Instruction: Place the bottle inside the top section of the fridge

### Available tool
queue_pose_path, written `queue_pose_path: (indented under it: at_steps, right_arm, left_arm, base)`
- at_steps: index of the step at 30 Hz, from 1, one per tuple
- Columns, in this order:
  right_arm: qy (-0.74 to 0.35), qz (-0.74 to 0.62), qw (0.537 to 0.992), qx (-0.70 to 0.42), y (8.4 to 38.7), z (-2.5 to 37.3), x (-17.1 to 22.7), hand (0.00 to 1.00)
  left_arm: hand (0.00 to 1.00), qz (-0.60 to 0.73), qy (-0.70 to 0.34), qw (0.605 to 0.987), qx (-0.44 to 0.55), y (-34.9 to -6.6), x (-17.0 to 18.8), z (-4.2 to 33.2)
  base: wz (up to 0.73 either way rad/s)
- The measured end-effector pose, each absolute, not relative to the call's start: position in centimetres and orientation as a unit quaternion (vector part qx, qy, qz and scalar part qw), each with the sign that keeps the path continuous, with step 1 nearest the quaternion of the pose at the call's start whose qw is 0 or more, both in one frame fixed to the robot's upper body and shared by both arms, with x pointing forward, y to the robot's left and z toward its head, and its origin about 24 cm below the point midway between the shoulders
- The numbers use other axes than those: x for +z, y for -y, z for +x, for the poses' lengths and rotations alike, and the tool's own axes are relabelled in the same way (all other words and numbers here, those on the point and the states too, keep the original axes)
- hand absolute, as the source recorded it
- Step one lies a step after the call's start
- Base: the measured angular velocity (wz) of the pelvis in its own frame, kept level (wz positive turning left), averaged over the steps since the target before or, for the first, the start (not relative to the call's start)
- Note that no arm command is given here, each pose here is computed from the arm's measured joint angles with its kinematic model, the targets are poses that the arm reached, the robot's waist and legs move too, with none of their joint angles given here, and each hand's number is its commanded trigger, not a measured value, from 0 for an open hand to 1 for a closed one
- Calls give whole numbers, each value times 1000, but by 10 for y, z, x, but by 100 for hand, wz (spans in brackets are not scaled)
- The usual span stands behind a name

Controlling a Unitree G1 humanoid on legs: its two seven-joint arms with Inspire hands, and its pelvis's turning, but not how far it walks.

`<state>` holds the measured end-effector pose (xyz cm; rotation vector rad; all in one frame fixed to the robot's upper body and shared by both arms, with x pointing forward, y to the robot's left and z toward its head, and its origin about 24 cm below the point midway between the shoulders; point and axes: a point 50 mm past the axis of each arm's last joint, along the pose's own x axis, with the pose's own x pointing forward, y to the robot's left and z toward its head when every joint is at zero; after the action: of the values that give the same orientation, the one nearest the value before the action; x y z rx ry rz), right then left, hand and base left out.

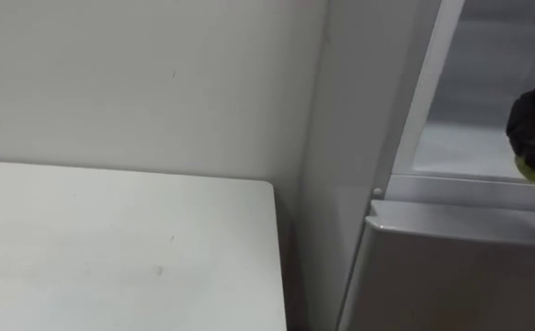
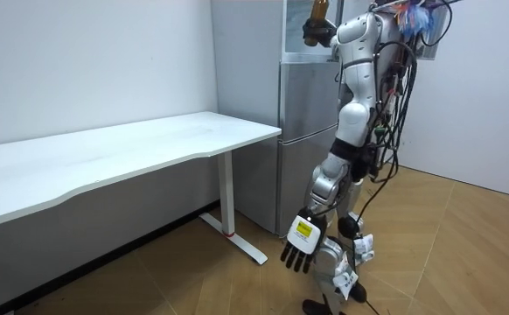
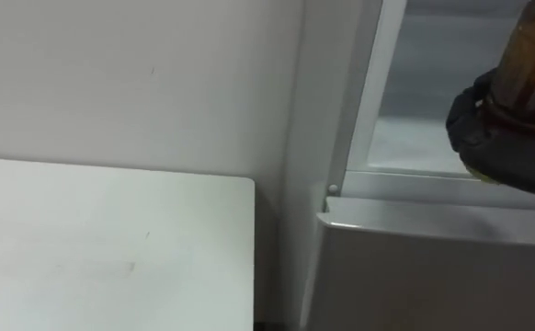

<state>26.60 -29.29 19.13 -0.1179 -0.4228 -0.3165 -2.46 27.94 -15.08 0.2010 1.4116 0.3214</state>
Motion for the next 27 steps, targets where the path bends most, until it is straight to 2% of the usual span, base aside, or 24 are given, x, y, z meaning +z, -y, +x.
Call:
queue_pose_path:
  at_steps: [5, 15, 22, 27]
  right_arm:
    - [152, -55, 967, -197, 308, 273, 171, 100]
    - [120, 4, 965, -234, 324, 291, 164, 100]
    - [107, 9, 958, -266, 334, 292, 171, 100]
    - [136, 13, 953, -269, 336, 304, 205, 100]
  left_arm:
    - [0, 89, -644, 744, 155, -281, -150, -26]
    - [0, 89, -647, 741, 156, -282, -150, -28]
    - [0, 87, -663, 723, 174, -287, -146, -47]
    - [0, 86, -669, 717, 174, -287, -145, -53]
  base:
    - [2]
    - [-1]
    - [1]
    - [1]
